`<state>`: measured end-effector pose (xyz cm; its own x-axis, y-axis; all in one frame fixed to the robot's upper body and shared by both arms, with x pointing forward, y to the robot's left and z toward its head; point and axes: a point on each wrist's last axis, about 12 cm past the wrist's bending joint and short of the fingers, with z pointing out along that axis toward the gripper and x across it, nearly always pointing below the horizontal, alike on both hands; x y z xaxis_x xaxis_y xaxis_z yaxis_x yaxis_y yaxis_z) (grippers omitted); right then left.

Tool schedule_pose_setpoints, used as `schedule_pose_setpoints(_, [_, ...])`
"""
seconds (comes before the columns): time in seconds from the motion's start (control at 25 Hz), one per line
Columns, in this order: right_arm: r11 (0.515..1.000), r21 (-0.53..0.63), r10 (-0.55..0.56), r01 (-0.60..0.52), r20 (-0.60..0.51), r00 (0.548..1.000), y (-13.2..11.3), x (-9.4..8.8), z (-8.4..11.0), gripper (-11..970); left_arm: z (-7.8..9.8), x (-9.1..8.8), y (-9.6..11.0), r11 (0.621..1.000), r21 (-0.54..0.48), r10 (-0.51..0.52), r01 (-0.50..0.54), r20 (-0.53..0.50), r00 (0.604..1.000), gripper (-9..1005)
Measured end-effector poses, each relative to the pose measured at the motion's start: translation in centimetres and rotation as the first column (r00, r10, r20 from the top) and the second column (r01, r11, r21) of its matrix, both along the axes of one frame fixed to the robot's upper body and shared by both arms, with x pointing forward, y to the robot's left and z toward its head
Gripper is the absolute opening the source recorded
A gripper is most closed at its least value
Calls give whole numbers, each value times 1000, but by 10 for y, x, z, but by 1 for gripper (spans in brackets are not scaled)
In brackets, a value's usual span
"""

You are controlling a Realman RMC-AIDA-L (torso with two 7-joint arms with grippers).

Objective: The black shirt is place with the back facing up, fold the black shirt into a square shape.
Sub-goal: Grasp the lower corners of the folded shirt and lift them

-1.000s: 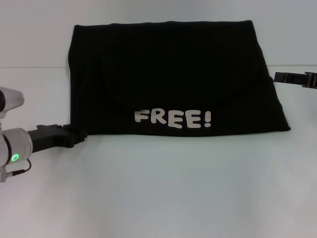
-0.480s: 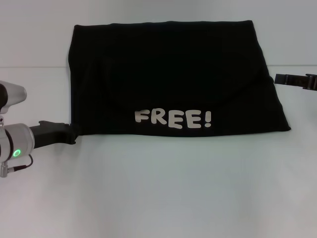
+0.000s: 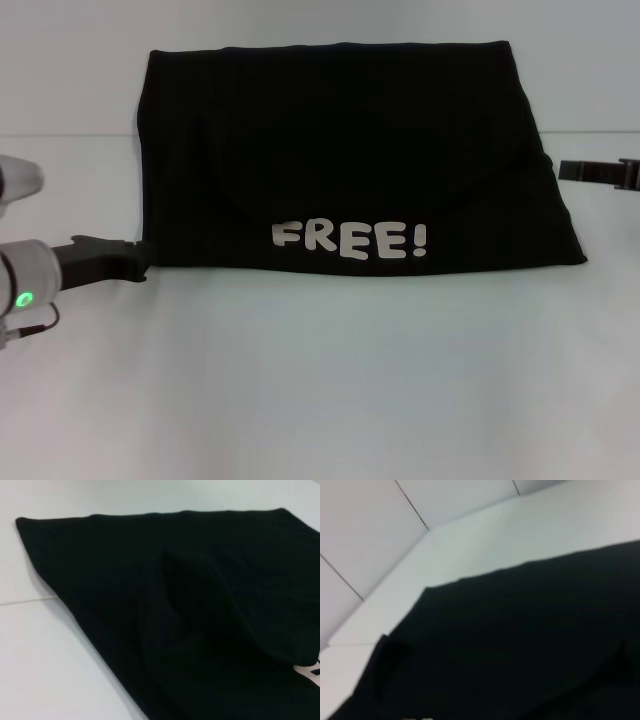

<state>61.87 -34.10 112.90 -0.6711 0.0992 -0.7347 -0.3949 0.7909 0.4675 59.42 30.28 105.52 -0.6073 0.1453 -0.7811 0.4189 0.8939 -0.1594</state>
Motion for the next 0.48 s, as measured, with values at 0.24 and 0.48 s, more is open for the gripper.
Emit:
schedule_pose_setpoints(0.24, [998, -50, -31, 28, -54, 998, -5, 0, -5, 519, 9, -7, 11, 1000, -22, -5, 5, 3, 1000, -1])
schedule_pose_setpoints(0.48, [995, -86, -60, 51, -107, 992, -8, 0, -10, 519, 10, -10, 13, 999, -17, -32, 32, -10, 999, -1])
